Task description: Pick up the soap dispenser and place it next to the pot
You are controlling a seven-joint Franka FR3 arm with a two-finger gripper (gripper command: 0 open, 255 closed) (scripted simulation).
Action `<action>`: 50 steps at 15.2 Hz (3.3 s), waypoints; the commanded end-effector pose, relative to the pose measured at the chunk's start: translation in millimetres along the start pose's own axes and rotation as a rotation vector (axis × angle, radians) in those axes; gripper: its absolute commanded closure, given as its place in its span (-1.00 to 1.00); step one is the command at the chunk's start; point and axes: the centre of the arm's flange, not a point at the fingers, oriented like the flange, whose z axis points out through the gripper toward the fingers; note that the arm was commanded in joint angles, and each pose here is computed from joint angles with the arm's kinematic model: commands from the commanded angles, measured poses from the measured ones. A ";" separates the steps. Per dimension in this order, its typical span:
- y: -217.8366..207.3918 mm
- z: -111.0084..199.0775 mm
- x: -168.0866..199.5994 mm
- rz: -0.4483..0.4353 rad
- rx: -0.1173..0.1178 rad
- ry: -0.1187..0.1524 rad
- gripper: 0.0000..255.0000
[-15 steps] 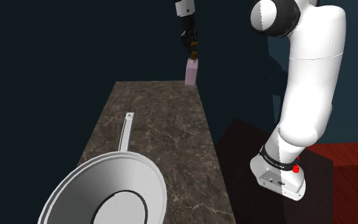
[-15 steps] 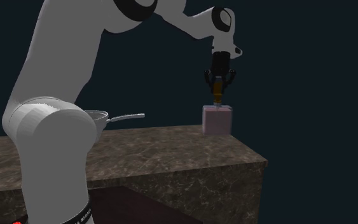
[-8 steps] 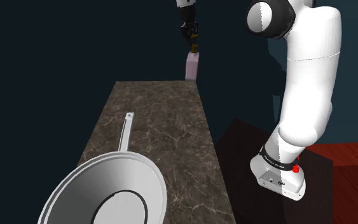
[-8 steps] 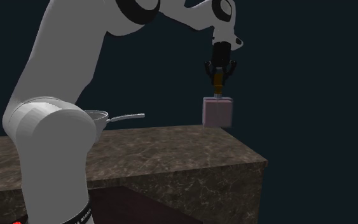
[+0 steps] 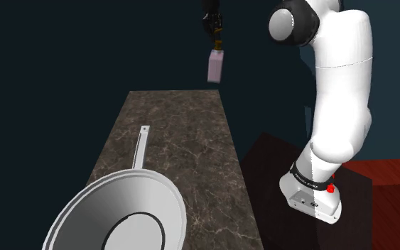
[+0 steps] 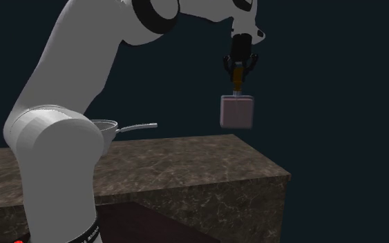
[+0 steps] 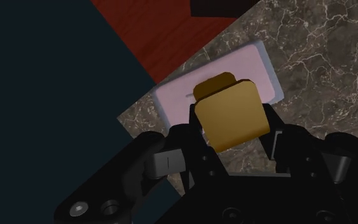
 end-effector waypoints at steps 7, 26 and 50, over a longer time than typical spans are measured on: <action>-22.4 -28.6 -23.6 0.000 0.000 0.000 1.00; -223.4 -20.9 -173.5 0.000 0.000 0.000 1.00; -477.2 -11.1 -362.8 0.000 0.000 0.000 1.00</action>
